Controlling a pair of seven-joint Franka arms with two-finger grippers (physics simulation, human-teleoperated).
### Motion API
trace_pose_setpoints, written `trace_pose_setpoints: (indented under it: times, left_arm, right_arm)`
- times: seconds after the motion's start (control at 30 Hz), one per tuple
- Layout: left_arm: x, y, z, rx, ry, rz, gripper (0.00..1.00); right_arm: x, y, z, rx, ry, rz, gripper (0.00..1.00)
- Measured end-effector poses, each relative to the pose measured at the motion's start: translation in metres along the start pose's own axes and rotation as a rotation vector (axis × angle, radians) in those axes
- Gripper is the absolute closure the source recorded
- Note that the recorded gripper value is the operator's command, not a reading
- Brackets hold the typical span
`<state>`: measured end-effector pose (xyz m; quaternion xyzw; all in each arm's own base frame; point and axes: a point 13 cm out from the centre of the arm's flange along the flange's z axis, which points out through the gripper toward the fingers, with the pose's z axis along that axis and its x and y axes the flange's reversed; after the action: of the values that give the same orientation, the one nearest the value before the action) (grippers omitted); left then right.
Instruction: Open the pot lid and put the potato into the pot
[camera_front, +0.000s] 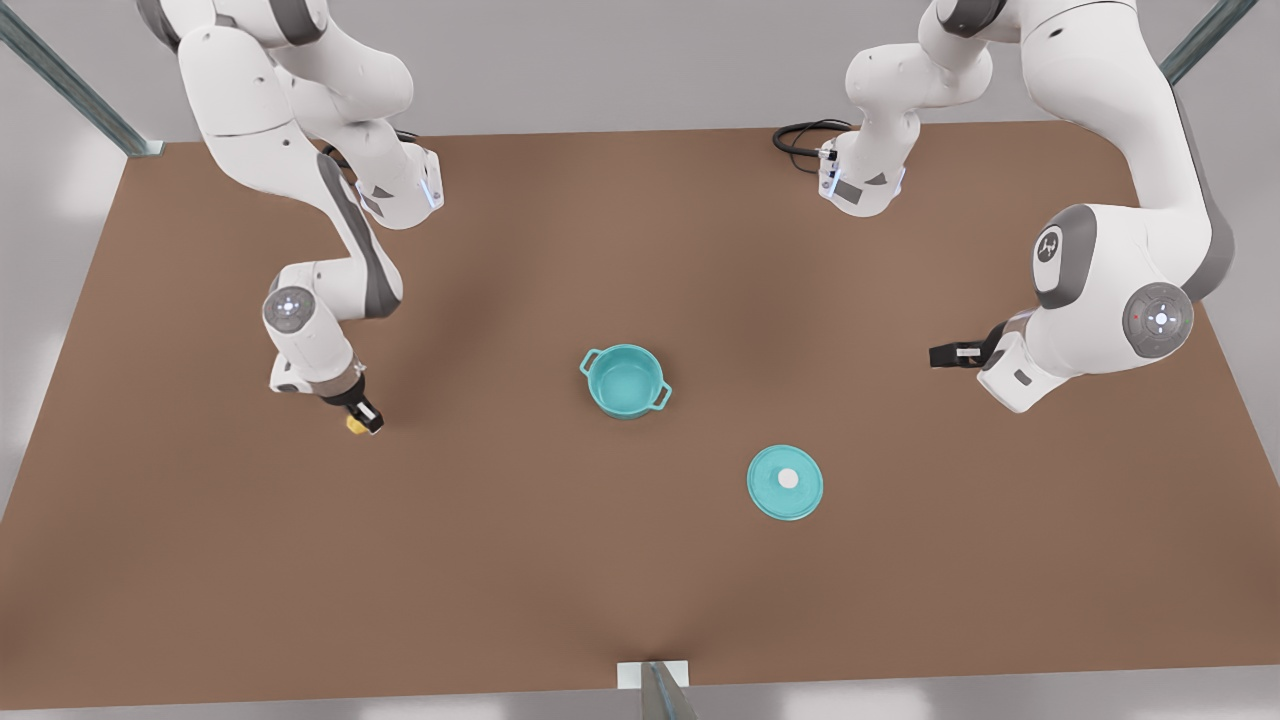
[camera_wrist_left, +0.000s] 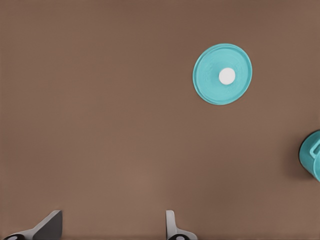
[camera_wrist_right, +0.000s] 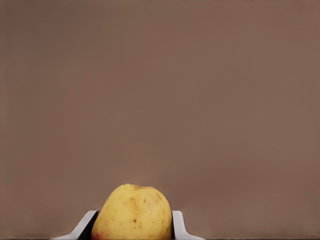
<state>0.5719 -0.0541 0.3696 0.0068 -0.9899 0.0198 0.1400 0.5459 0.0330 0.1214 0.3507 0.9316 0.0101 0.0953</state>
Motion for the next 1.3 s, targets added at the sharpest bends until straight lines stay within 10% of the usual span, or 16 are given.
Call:
trace_pose_setpoints:
  times: [1.3]
  left_arm:
    - [0.002,-0.014,0.007,-0.01,0.012,-0.004,0.0]
  right_arm:
    - [0.331,0.3,-0.076,0.067,0.206,-0.024,0.43]
